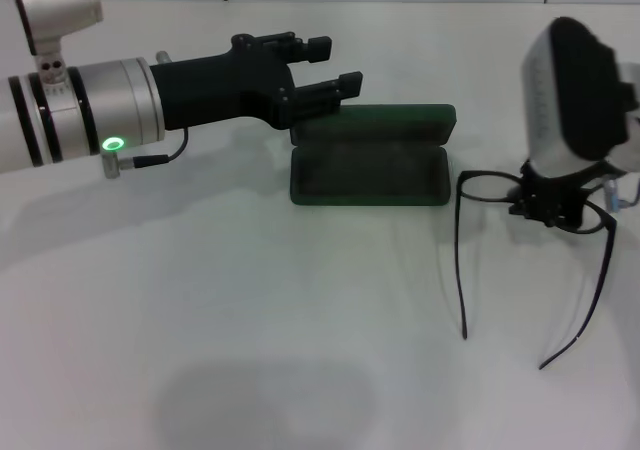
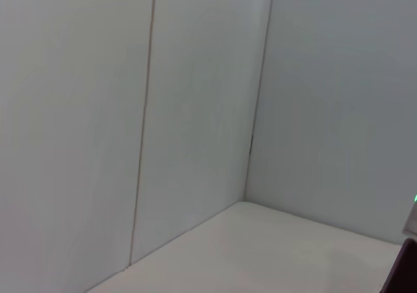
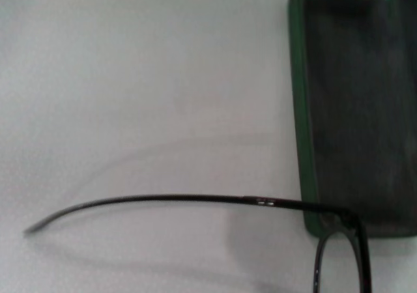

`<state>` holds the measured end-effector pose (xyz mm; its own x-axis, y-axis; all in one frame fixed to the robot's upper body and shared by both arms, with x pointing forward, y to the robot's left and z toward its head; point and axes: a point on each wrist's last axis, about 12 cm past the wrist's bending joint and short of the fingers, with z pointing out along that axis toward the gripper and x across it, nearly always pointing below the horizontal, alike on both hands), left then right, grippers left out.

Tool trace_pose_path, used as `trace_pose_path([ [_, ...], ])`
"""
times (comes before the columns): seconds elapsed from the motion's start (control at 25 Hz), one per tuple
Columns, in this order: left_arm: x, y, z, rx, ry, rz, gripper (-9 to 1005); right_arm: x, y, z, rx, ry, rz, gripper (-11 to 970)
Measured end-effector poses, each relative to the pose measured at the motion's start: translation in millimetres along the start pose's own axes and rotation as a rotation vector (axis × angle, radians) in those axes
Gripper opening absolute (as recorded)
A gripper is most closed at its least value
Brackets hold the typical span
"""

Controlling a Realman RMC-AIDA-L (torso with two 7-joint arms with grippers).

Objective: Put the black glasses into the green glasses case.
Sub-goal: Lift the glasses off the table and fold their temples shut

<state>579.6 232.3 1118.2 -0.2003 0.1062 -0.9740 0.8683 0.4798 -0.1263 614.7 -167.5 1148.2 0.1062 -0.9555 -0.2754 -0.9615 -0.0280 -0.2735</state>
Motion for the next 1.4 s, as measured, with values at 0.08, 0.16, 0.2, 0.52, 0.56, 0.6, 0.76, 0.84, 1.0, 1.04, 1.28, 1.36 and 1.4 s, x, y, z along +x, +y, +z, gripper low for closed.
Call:
trace_pose_path([
  [0.08, 0.1, -1.8, -0.6, 0.014, -0.005, -0.007, 622, 6.7, 2.7, -6.4, 0.009, -0.02, 0.02, 129],
  [0.16, -0.2, -5.4, -1.3, 0.043, -0.013, -0.012, 622, 16.0, 8.3, -13.3, 0.006, -0.055, 0.044, 116],
  [0.2, -0.7, -7.8, -1.8, 0.063, -0.018, -0.011, 622, 20.0, 10.7, -16.7, 0.004, -0.078, 0.055, 116],
  [0.52, -7.0, -21.7, -3.9, 0.187, -0.062, 0.013, 622, 49.5, 30.6, -37.4, 0.001, -0.318, 0.115, 114],
  [0.56, -7.9, -23.1, -3.4, 0.202, -0.067, 0.018, 622, 52.0, 33.1, -39.1, 0.016, -0.381, 0.115, 114],
  [0.6, -9.0, -24.3, -2.8, 0.215, -0.072, 0.022, 622, 54.2, 35.7, -38.9, 0.029, -0.434, 0.118, 114],
  [0.76, -12.9, -30.2, 4.6, 0.276, -0.082, 0.029, 622, 59.8, 38.9, -28.0, 0.097, -0.616, 0.186, 114],
  [0.84, -14.4, -33.1, 6.6, 0.311, -0.088, 0.026, 622, 62.1, 40.3, -19.6, 0.126, -0.683, 0.225, 114],
  [1.0, -19.9, -39.0, 9.0, 0.402, -0.095, 0.025, 622, 67.1, 42.7, -3.9, 0.205, -0.843, 0.323, 114],
  [1.04, -21.5, -40.0, 10.2, 0.42, -0.092, 0.027, 622, 68.1, 43.2, -0.9, 0.223, -0.883, 0.344, 114],
  [1.28, -29.3, -41.7, 25.0, 0.493, -0.034, -0.018, 622, 66.1, 47.9, 4.8, 0.271, -0.977, 0.337, 114],
  [1.36, -32.1, -42.0, 29.6, 0.51, -0.009, -0.034, 622, 65.0, 49.4, 6.0, 0.269, -0.974, 0.32, 114],
  [1.4, -33.5, -42.6, 32.5, 0.518, 0.007, -0.041, 622, 64.2, 50.1, 6.7, 0.266, -0.972, 0.31, 113],
])
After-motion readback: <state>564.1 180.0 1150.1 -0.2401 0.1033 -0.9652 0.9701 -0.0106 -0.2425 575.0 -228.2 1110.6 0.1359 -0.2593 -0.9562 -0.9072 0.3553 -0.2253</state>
